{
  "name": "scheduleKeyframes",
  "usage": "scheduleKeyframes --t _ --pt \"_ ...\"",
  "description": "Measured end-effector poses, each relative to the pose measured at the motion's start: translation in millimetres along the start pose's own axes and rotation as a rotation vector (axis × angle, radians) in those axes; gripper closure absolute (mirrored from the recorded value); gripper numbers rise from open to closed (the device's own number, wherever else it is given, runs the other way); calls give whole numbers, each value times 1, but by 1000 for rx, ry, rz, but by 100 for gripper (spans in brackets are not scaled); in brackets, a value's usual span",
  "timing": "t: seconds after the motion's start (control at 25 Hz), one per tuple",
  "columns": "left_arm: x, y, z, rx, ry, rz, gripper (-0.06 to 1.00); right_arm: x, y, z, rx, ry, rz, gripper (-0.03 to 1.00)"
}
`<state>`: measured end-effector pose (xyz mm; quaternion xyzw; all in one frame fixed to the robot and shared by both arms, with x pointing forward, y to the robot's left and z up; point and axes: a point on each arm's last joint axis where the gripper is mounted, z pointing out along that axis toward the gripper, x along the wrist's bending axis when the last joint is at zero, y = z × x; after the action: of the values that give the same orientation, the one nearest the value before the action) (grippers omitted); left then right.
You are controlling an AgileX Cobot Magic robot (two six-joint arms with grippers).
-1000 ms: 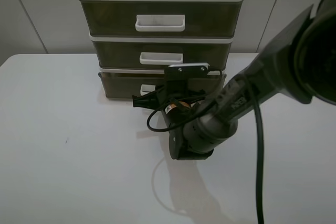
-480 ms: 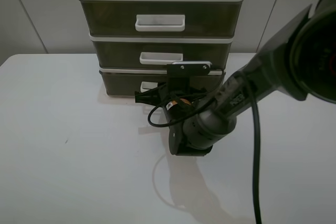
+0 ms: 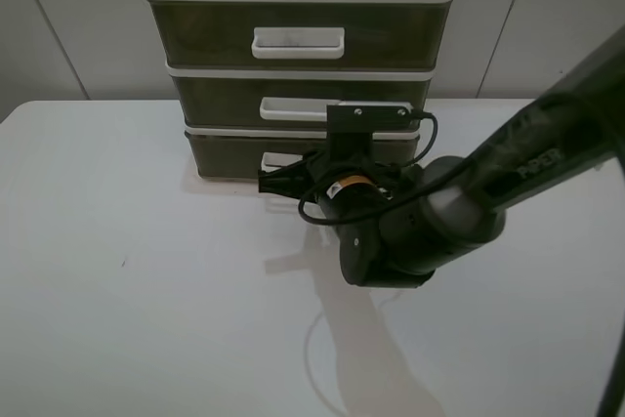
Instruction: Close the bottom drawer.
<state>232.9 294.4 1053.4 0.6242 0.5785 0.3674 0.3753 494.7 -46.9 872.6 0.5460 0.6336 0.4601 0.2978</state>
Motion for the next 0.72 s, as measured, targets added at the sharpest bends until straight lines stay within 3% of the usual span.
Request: scheduleKeyframes --t 0.36,0.48,0.6,0.72 --pt "0 0 0 0 0 0 23 -26 19 -58 136 78 10 90" --pt "0 0 0 0 0 0 23 -49 28 -74 194 83 29 73" --pt "0 0 0 0 0 0 23 -78 44 -87 269 68 92 43" --pt "0 0 0 0 0 0 23 -107 63 -103 341 60 148 28"
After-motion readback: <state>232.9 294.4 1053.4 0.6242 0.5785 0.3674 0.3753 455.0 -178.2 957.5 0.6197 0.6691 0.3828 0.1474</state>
